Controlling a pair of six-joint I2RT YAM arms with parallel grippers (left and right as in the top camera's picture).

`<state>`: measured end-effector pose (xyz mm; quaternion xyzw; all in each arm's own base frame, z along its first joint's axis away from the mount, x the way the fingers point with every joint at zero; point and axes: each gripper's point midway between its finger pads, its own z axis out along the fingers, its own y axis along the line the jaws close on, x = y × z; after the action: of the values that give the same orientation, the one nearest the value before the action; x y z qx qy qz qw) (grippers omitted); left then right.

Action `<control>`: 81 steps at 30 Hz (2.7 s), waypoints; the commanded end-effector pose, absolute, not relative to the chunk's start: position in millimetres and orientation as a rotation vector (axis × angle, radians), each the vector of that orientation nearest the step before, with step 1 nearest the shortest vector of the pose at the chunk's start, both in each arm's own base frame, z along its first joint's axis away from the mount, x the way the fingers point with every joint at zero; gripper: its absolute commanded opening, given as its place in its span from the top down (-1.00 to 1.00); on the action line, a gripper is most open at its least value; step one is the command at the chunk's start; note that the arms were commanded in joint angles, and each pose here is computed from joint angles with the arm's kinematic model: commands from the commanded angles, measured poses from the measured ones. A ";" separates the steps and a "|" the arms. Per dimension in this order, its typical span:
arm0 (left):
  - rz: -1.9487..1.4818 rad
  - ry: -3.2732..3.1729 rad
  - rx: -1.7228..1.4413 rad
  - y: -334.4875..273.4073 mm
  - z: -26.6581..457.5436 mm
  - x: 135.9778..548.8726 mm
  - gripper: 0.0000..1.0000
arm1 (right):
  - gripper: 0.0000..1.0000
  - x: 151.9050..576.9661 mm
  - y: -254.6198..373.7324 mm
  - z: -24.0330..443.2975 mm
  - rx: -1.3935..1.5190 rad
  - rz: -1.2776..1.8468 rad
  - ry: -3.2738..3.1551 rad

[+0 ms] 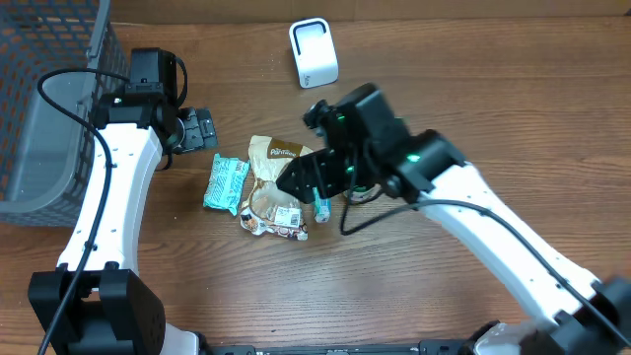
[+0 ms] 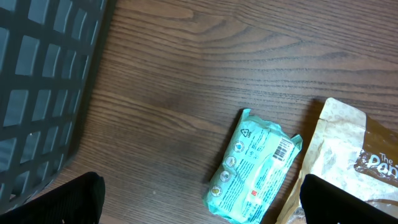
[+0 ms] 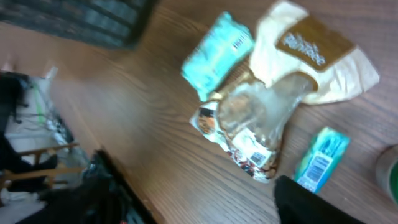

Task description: Scan the item barcode

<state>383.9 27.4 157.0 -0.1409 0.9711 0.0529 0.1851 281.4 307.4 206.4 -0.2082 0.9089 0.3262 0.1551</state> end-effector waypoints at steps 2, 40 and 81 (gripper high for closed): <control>0.163 2.723 -0.384 30.5 162.8 387.2 -0.99 | -0.37 300.6 295.8 176.1 -0.401 0.765 2.701; 0.163 2.723 -0.384 30.5 163.0 387.3 -0.99 | -0.26 304.1 312.5 122.0 -0.338 0.712 2.826; 0.163 2.723 -0.384 30.5 163.0 387.3 -0.99 | -0.72 304.7 312.8 122.3 -0.338 0.714 2.823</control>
<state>383.9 27.4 157.0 -0.1409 0.9711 0.0529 0.1851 303.9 313.1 124.1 -0.1125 0.9573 0.2464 0.1013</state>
